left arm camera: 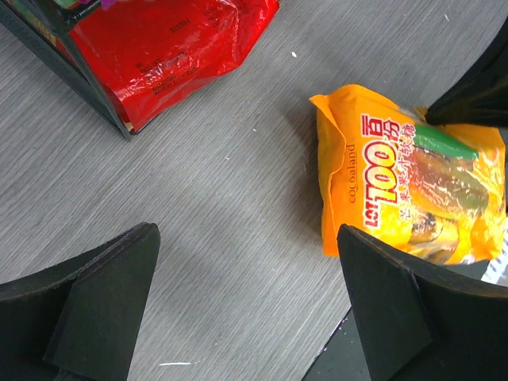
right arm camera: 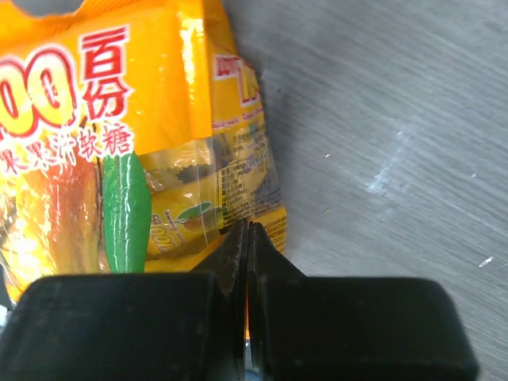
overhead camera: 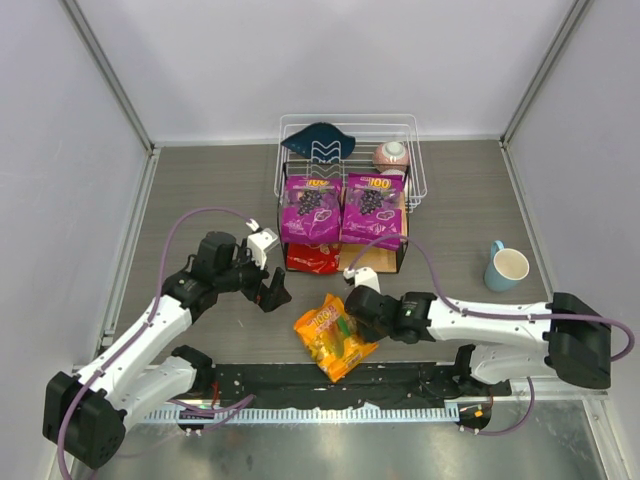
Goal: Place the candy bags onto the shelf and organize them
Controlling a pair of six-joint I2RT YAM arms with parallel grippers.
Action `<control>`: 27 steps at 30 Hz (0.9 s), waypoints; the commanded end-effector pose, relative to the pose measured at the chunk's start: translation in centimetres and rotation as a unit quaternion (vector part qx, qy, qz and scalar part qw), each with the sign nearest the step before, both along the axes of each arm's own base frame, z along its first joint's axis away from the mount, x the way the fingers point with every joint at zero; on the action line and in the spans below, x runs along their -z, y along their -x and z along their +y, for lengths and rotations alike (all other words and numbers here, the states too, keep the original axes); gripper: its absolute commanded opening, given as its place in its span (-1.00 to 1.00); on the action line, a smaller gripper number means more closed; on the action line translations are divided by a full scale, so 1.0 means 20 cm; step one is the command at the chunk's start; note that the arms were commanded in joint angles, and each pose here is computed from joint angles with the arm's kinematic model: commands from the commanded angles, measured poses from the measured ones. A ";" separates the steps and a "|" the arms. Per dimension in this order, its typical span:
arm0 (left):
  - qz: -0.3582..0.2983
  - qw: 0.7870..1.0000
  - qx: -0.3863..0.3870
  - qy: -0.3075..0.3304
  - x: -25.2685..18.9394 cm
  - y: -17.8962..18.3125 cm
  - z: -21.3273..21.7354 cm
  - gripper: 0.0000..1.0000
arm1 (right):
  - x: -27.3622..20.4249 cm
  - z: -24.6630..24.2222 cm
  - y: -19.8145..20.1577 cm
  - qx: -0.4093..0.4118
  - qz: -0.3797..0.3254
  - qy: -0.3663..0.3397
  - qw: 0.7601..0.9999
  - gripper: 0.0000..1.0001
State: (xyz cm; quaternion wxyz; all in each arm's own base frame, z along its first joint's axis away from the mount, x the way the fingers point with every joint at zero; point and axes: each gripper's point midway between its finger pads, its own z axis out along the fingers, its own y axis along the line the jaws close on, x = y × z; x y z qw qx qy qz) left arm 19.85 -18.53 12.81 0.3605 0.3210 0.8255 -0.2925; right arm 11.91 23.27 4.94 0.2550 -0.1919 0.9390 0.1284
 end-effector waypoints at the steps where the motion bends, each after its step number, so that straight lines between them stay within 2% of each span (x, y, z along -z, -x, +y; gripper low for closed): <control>1: -0.012 1.000 0.010 0.005 -0.04 -0.02 -0.02 0.99 | -0.02 0.05 0.12 -0.038 0.039 0.016 0.998 -0.98; 4: -0.010 1.000 0.009 0.004 -0.03 -0.02 -0.01 0.99 | -0.04 0.05 0.15 -0.040 0.041 0.011 0.998 -0.98; 6: -0.012 1.000 0.009 0.004 -0.03 -0.02 -0.02 0.99 | -0.10 0.07 0.17 -0.041 0.042 -0.018 0.998 -0.97; 9: -0.014 1.000 0.008 0.003 -0.04 -0.02 -0.01 1.00 | -0.20 0.09 0.18 -0.043 0.035 -0.066 0.996 -0.84; 12: -0.013 1.000 0.007 0.002 -0.03 -0.02 -0.01 1.00 | -0.35 0.00 0.06 0.032 -0.031 -0.096 0.994 -0.31; 13: -0.013 1.000 0.007 0.003 -0.03 -0.02 -0.01 1.00 | -0.39 -0.04 0.03 0.055 -0.050 -0.100 0.992 -0.02; 14: -0.013 1.000 0.008 0.003 -0.03 -0.02 -0.01 0.99 | -0.42 -0.08 -0.03 0.089 -0.078 -0.110 0.987 0.11; 15: -0.013 1.000 0.008 0.003 -0.03 -0.02 -0.01 0.99 | -0.49 -0.10 -0.04 0.103 -0.093 -0.149 0.979 0.20; 16: -0.015 1.000 0.008 0.004 -0.04 -0.02 -0.01 0.99 | -0.53 -0.09 -0.05 0.111 -0.102 -0.182 0.972 0.38; 18: -0.014 1.000 0.007 0.003 -0.03 -0.02 -0.01 0.99 | -0.54 -0.09 -0.04 0.110 -0.101 -0.229 0.962 0.55; 22: -0.015 1.000 0.007 0.003 -0.04 -0.02 -0.01 1.00 | -0.51 0.03 0.00 0.091 -0.080 -0.303 0.945 0.63; 27: -0.014 1.000 0.007 0.003 -0.04 -0.02 -0.01 1.00 | -0.31 0.13 0.07 0.059 -0.032 -0.296 0.953 0.66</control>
